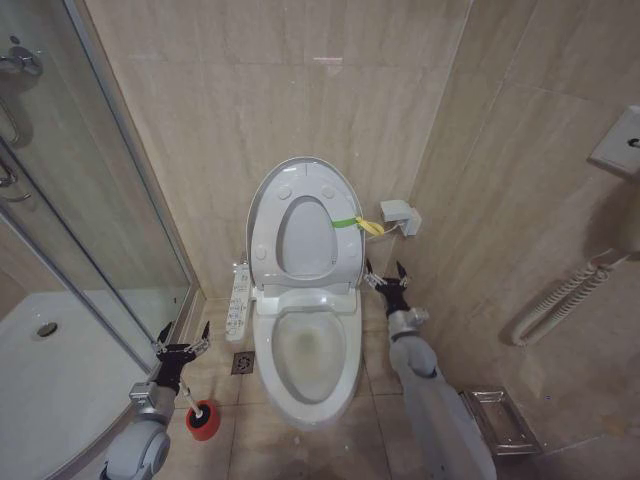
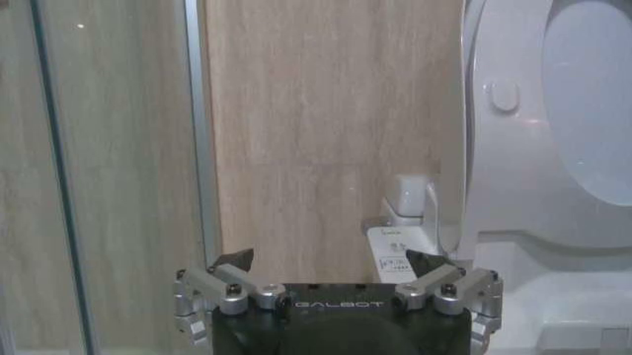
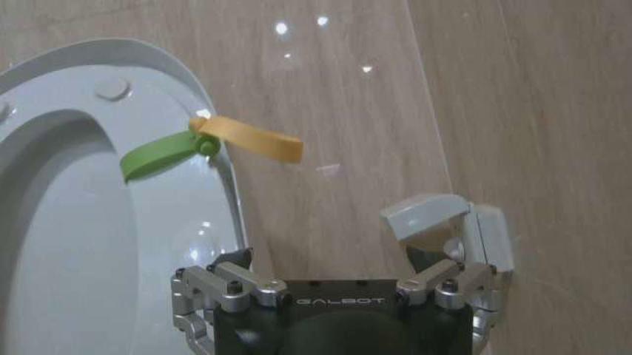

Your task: Open the toilet lid, clean the toilet bowl with a toilet brush, close the toilet lid, and flush.

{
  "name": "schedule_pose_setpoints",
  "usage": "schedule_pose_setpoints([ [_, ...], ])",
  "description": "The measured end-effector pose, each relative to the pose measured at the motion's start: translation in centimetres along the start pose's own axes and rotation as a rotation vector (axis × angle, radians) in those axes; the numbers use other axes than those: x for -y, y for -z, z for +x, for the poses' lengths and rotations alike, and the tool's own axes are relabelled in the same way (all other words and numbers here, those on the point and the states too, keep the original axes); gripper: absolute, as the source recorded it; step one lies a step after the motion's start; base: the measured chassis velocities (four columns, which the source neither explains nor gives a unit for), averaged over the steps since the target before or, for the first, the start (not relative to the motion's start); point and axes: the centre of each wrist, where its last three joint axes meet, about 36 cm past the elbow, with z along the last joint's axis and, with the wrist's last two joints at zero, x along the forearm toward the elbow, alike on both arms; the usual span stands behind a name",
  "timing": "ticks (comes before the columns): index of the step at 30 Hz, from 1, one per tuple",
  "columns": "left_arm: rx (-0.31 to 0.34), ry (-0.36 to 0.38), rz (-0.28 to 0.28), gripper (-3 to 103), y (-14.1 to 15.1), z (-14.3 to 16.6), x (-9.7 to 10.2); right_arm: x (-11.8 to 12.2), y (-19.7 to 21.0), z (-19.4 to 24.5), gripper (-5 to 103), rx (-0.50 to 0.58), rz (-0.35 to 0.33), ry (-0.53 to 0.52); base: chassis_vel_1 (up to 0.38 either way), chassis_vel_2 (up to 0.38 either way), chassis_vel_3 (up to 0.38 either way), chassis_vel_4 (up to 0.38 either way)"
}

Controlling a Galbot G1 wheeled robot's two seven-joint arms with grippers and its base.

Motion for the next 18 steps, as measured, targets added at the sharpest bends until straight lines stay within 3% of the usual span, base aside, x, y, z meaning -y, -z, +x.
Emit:
schedule_pose_setpoints([
  [18,0.000,0.000,0.000,100,0.0,0.0,0.0,0.4,2.7,-5.5,100,0.068,0.006,0.010,0.000,0.000,0.000,0.000],
])
